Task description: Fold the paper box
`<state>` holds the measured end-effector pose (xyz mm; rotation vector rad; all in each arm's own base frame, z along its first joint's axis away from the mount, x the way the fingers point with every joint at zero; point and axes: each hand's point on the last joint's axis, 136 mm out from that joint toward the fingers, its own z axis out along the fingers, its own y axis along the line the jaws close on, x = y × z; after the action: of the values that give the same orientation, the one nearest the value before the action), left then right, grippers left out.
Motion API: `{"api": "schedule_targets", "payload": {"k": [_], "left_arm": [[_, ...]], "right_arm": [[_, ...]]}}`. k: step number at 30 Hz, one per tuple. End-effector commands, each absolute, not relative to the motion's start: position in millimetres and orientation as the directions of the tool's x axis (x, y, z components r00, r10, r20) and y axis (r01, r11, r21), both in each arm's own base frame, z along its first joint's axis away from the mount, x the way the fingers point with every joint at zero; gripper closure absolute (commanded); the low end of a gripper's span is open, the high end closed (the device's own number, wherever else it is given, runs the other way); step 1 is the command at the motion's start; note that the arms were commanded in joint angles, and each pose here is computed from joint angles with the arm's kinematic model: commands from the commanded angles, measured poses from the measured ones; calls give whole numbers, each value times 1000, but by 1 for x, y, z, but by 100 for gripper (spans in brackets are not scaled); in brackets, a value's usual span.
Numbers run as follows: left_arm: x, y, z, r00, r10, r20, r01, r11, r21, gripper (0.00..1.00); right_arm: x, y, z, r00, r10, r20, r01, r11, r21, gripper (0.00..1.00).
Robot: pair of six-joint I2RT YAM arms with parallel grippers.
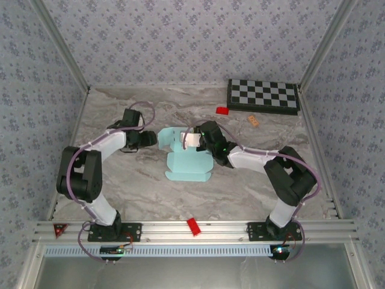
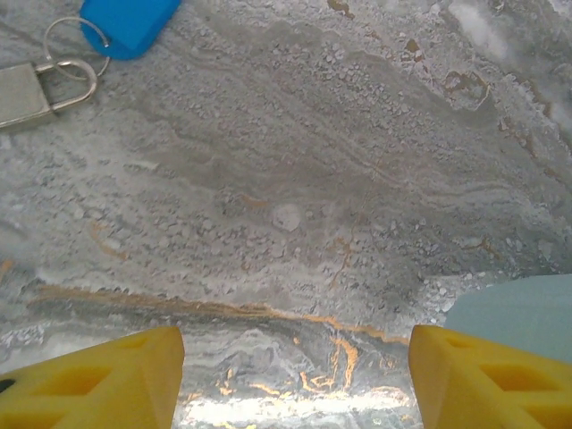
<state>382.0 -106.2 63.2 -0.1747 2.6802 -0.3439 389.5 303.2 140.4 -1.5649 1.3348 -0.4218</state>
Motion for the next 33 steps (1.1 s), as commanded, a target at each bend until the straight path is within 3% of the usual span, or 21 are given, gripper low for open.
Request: {"api": "schedule_targets", "payload": {"k": [1,16,24,33], "left_arm": [[387,-113,68,-910,-141,-390,-27,959,-283,33],[392,-141,72,-903,-11,-430,162,917,-364,34],[388,-174,84,-859,70,-507,337,823,-457,39],[383,-185,87,-822,142,-552,423,801,-424,39]], "right_arm": [[394,304,141,319,-883,-344,-566,114,-817,100],[394,303,136,305,-882,-359,-581,127,-804,100],[395,303,133,299,-884,-359,-581,130,-804,100],[396,305,132,297,-885,-359,-583,130,-802,100]]}}
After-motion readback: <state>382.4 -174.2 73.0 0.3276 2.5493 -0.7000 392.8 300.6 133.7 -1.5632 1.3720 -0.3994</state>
